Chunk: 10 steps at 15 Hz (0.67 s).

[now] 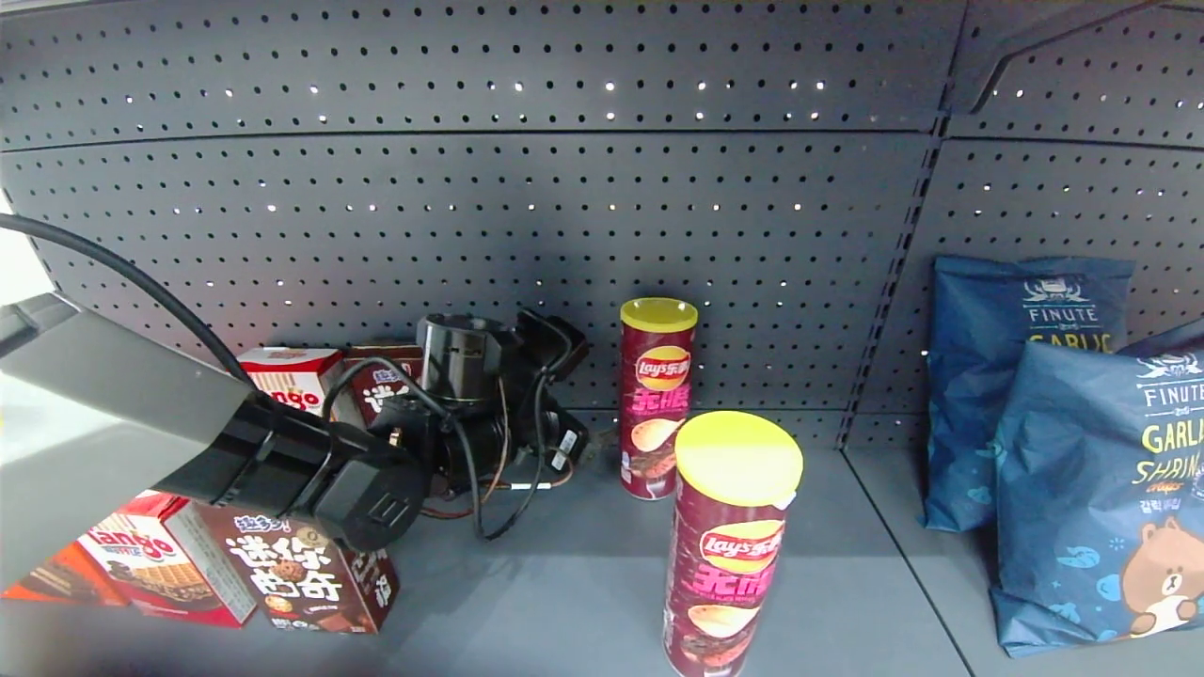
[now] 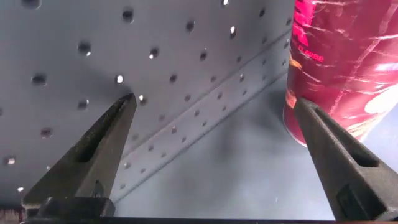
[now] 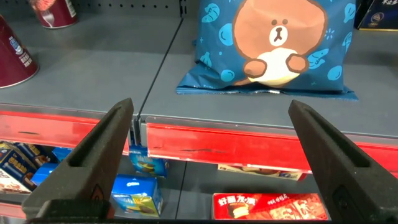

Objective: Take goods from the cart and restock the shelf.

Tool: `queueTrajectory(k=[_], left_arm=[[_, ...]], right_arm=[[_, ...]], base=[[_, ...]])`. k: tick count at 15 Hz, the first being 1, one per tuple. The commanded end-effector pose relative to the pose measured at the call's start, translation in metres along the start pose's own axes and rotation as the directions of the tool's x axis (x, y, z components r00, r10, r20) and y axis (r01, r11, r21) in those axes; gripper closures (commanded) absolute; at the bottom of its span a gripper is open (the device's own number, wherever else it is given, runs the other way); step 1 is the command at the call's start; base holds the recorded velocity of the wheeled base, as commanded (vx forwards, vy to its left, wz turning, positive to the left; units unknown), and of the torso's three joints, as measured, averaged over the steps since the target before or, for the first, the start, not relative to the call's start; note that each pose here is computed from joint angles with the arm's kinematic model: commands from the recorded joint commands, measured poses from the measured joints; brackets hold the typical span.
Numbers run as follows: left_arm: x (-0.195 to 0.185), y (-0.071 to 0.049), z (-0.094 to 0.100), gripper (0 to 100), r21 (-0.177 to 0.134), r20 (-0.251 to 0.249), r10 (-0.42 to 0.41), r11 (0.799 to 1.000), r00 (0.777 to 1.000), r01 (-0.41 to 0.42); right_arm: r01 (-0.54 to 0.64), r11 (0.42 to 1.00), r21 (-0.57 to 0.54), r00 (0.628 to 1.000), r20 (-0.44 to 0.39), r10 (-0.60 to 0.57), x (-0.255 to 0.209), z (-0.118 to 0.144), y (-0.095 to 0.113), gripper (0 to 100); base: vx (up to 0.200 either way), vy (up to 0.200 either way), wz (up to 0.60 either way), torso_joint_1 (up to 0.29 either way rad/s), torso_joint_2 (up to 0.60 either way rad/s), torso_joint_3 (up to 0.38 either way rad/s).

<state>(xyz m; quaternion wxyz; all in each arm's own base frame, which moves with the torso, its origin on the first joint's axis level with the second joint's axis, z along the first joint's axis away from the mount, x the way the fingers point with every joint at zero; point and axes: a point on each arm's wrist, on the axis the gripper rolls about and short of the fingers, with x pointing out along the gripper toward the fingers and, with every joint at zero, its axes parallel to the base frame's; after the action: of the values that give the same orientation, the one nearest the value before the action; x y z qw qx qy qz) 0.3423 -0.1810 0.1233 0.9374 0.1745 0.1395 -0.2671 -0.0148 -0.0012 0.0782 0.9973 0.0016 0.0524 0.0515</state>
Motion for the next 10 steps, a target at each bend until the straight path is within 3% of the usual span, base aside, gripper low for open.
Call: queueTrajectory(k=[1,10], left_arm=[[0.006,-0.0027,0.0003,0,0.003,0.003,-0.006,1.0,1.0,0.006],[0.0123,-0.0118,0.0013,0,0.011,0.005,-0.027,1.0,1.0,0.027]], right_arm=[[-0.001,1.0,0.0,1.0,-0.003,0.001,0.0001,-0.0001,0.0,0],[-0.001,1.0,0.0,1.0,-0.001,0.001,0.0001,0.0,0.0,0]], base=[[0.0,0.0,0.0,0.0,0.0,0.0],[0.0,0.0,0.0,0.0,0.0,0.0]])
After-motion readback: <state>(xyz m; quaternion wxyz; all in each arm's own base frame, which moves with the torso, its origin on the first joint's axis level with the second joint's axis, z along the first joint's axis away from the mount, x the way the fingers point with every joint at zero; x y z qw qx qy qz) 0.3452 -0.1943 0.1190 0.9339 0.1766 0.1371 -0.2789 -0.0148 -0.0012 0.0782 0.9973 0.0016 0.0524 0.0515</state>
